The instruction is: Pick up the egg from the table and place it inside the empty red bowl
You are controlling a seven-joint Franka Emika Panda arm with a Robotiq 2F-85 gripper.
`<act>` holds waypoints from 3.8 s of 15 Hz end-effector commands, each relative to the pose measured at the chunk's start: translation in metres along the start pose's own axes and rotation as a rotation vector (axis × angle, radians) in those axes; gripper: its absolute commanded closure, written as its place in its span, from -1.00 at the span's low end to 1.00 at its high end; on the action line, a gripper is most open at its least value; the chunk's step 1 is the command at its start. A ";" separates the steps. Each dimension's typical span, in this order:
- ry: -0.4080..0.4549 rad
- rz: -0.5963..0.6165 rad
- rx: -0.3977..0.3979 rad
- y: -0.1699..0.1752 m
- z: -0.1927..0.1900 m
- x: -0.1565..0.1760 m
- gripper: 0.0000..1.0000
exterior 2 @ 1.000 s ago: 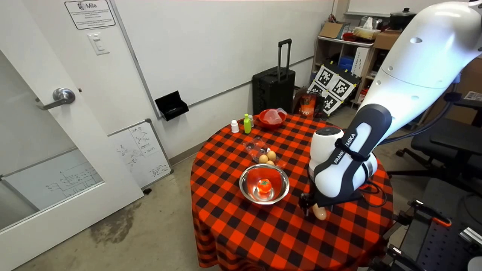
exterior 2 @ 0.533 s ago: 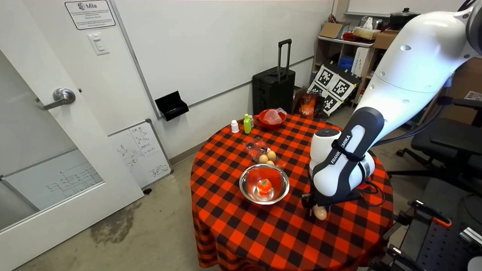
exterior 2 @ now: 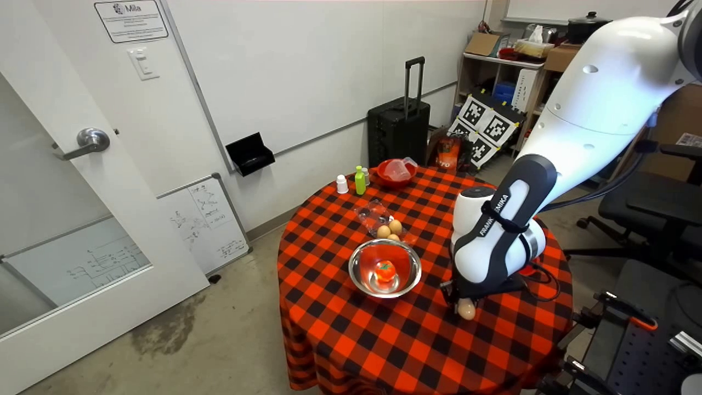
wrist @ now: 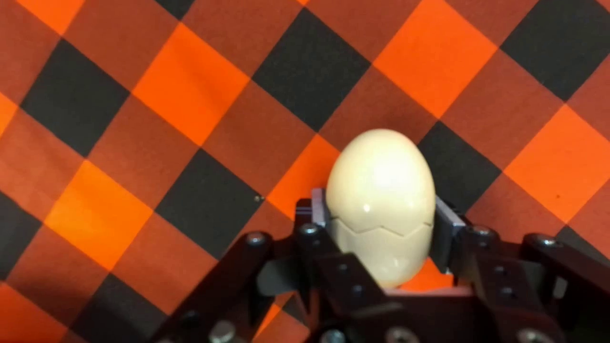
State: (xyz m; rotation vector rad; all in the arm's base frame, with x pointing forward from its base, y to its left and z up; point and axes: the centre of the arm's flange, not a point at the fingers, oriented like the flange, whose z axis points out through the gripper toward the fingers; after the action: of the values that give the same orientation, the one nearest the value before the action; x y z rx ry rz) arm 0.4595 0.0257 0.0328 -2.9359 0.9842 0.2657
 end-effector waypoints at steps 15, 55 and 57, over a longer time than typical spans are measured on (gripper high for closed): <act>0.109 0.256 0.117 0.133 -0.108 0.045 0.55; -0.060 0.383 0.155 0.194 -0.049 0.129 -1.00; -0.037 0.387 0.163 0.196 -0.065 0.122 -1.00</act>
State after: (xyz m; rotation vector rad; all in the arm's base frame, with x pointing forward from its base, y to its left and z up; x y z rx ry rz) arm 0.4566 -0.2112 0.0521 -2.5874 1.4992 0.2865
